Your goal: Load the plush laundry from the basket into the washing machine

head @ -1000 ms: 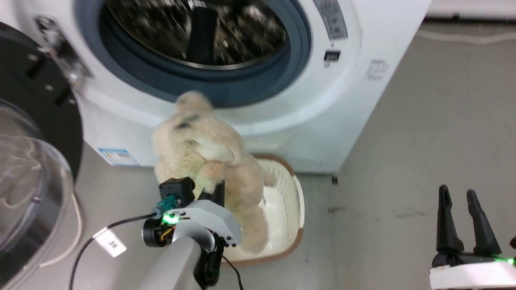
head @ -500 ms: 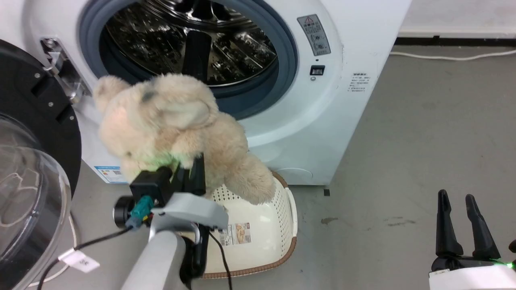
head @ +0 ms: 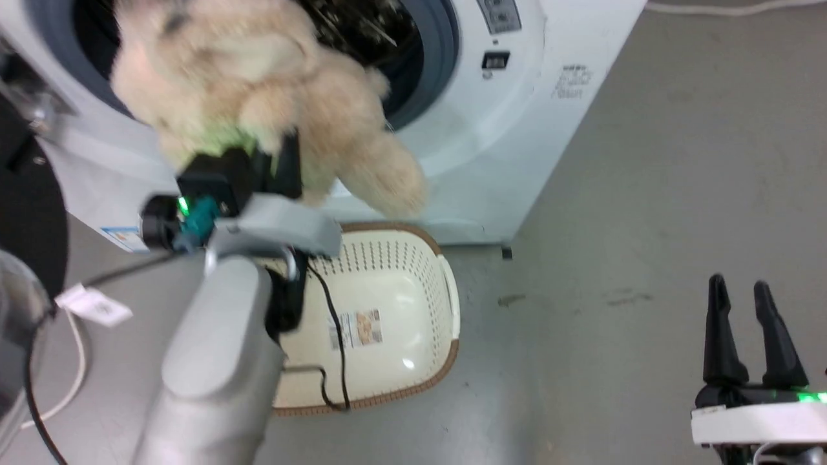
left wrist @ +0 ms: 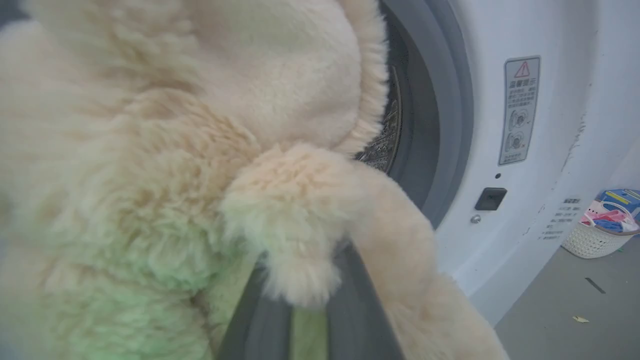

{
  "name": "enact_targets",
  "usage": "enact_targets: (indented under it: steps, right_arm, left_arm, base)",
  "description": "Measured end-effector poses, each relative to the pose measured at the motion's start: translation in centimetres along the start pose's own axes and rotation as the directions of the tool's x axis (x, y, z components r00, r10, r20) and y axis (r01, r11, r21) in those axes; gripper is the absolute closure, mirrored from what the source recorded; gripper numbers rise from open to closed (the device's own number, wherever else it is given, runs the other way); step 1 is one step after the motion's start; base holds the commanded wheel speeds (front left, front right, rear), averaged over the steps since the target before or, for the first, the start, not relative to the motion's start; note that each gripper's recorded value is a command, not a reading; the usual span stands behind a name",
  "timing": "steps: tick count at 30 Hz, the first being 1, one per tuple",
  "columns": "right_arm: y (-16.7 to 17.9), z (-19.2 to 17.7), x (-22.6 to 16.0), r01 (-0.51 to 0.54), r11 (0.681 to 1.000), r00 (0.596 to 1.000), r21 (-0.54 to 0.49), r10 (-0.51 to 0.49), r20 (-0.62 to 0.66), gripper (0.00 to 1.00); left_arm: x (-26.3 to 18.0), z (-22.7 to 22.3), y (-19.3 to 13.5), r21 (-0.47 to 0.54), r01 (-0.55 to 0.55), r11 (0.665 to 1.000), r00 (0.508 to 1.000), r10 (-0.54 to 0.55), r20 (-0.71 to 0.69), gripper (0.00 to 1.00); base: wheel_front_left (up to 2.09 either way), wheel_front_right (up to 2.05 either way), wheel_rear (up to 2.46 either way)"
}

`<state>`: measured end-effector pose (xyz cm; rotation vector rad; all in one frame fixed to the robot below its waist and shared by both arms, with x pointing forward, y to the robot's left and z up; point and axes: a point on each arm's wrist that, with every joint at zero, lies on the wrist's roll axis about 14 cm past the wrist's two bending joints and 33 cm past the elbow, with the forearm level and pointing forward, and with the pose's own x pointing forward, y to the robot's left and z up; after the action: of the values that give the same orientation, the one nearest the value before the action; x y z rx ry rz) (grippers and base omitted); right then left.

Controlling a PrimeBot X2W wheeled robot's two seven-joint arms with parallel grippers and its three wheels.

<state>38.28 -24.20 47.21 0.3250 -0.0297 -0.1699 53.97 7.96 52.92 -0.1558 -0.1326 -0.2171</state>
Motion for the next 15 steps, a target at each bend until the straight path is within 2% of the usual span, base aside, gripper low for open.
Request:
enact_targets:
  steps: [15]
  right_arm:
    - [-2.1,-3.2,2.5,0.056,0.997,0.996,-0.048,-0.059,-0.07,0.0]
  left_arm:
    - [8.2,-3.1,3.8,0.055,-0.06,0.997,0.998,0.059,0.015,1.0]
  base:
    - [0.0,0.0,0.0]
